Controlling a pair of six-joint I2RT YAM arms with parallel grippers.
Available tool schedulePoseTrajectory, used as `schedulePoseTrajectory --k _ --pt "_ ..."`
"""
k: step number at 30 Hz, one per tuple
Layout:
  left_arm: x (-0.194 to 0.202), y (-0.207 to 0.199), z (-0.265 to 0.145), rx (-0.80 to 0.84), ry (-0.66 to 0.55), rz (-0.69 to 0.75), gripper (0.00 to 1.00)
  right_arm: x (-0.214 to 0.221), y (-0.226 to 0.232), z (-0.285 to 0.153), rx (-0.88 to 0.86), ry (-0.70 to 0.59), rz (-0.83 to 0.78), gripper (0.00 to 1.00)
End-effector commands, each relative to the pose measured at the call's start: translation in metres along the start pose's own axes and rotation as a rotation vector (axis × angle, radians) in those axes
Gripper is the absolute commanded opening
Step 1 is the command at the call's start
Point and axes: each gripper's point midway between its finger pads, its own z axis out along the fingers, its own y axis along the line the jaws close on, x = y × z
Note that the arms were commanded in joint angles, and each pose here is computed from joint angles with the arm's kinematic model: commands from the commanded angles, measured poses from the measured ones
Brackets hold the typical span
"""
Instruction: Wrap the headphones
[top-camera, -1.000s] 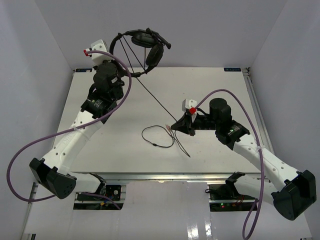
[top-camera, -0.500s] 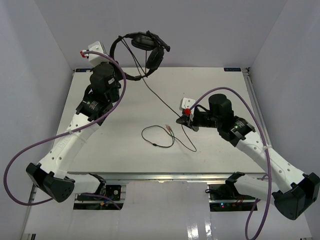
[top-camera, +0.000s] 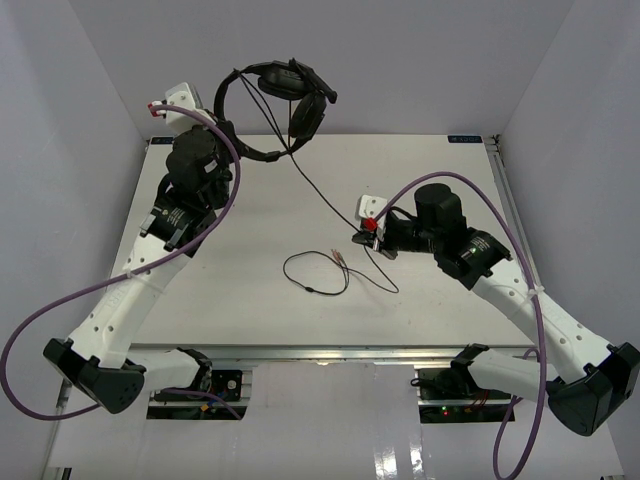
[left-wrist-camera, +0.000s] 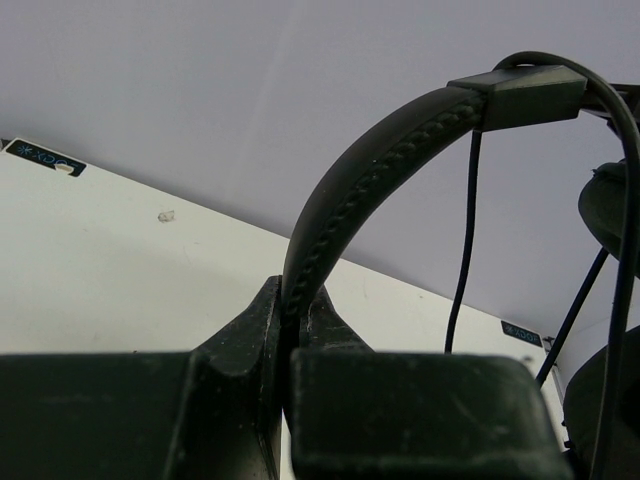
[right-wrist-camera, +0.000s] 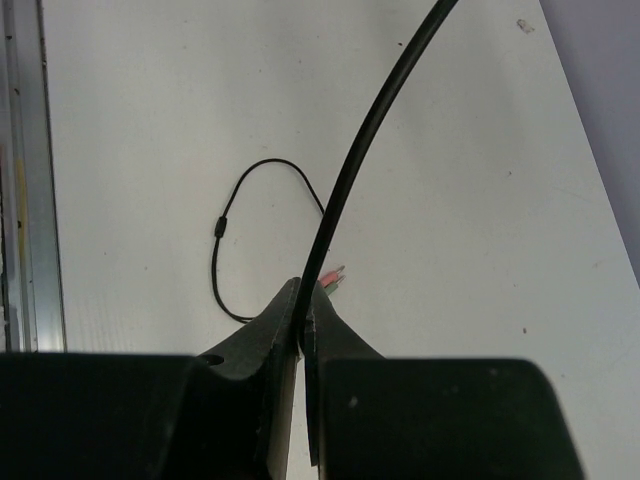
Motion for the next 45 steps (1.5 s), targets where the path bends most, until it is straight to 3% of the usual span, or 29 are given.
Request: schedulePoseTrajectory --k 1,8,17,24,28,37,45 --pt "-0.026 -0.003 0.005 -0.011 -0.067 -0.014 0.00 -0.025 0.004 -0.009 -0.027 -0.057 -0.067 0.08" --pt "0.021 0.008 0.030 -0.066 -0.004 0.074 0.00 -0.049 0.003 -0.019 -0.032 -0.066 -0.132 0.08" --pt "0.144 0.017 0.055 -0.017 0.254 0.298 0.00 -0.063 -0.030 -0.026 0.100 -0.009 -0.227 0.08" --pt "0.234 0.034 0.028 0.117 0.484 0.466 0.00 -0.047 -0.069 -0.032 0.283 0.133 -0.328 0.08" --pt "0.266 0.031 -0.007 0.311 0.605 0.492 0.00 -0.017 -0.091 -0.032 0.402 0.260 -0.398 0.08" --pt "0.271 -0.006 -0.087 0.767 0.694 0.468 0.00 0.016 -0.090 -0.013 0.386 0.307 -0.407 0.13" --pt "0.240 -0.039 -0.158 1.061 0.676 0.391 0.00 0.031 -0.072 0.014 0.198 0.163 -0.200 0.12"
